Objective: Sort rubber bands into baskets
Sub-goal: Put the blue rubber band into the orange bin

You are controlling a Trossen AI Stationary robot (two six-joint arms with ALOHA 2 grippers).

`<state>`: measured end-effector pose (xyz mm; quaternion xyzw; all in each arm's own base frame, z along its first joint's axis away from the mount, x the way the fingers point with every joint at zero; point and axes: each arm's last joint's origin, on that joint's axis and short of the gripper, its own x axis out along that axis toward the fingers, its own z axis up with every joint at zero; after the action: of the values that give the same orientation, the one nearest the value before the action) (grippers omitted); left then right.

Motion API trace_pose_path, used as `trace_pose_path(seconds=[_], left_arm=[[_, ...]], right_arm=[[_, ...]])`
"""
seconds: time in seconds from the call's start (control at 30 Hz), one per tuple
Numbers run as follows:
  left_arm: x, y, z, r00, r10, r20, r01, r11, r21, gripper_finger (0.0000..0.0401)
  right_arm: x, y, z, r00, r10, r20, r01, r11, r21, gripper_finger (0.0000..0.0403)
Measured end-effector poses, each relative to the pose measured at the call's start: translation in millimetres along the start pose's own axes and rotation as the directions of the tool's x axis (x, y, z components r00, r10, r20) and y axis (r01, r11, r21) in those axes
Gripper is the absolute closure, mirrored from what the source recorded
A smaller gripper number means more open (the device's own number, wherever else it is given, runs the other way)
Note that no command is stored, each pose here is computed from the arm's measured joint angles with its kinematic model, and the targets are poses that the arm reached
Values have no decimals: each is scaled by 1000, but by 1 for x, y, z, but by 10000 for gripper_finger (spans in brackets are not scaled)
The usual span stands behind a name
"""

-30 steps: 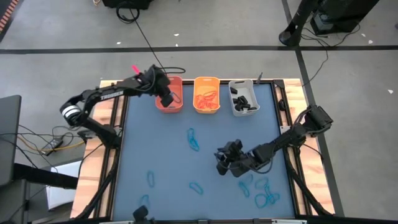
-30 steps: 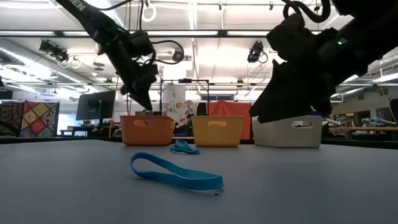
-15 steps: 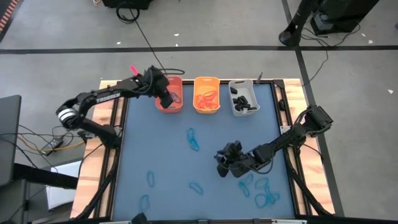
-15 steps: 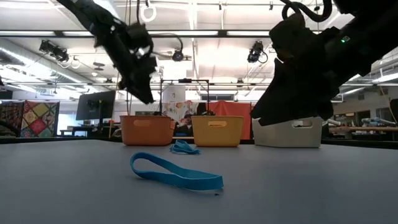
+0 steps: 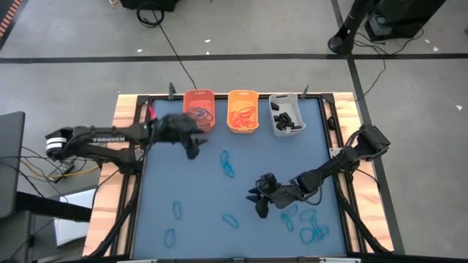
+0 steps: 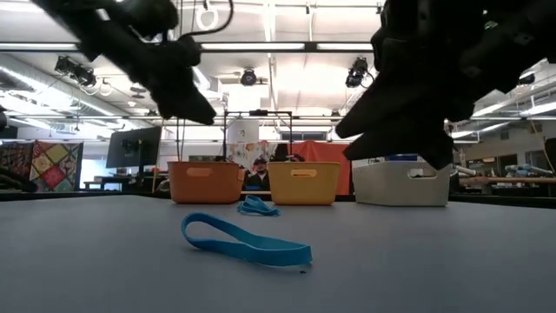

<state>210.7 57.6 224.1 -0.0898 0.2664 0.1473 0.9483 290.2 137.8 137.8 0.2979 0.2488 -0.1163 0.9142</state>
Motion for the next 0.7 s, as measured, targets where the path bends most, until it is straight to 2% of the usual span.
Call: trace_pose_path(seconds=[0.23,0.43,0.53,0.7], left_arm=[[2,-41,-52,983,-150,102,148,989,23,204],[-3,-63,-90,931,-266,249,282,959,-32,204],[-6,-68,-102,918,-284,277,305,952,-37,204],[-6,-77,-110,923,-282,263,296,955,-14,204]], right_arm=[[32,18,-8,1000,5,-24,-7,994,-108,245],[65,35,-17,996,37,-77,-51,980,-191,245],[78,41,-26,992,55,-111,-78,974,-212,245],[96,45,-35,993,53,-110,-77,969,-235,245]])
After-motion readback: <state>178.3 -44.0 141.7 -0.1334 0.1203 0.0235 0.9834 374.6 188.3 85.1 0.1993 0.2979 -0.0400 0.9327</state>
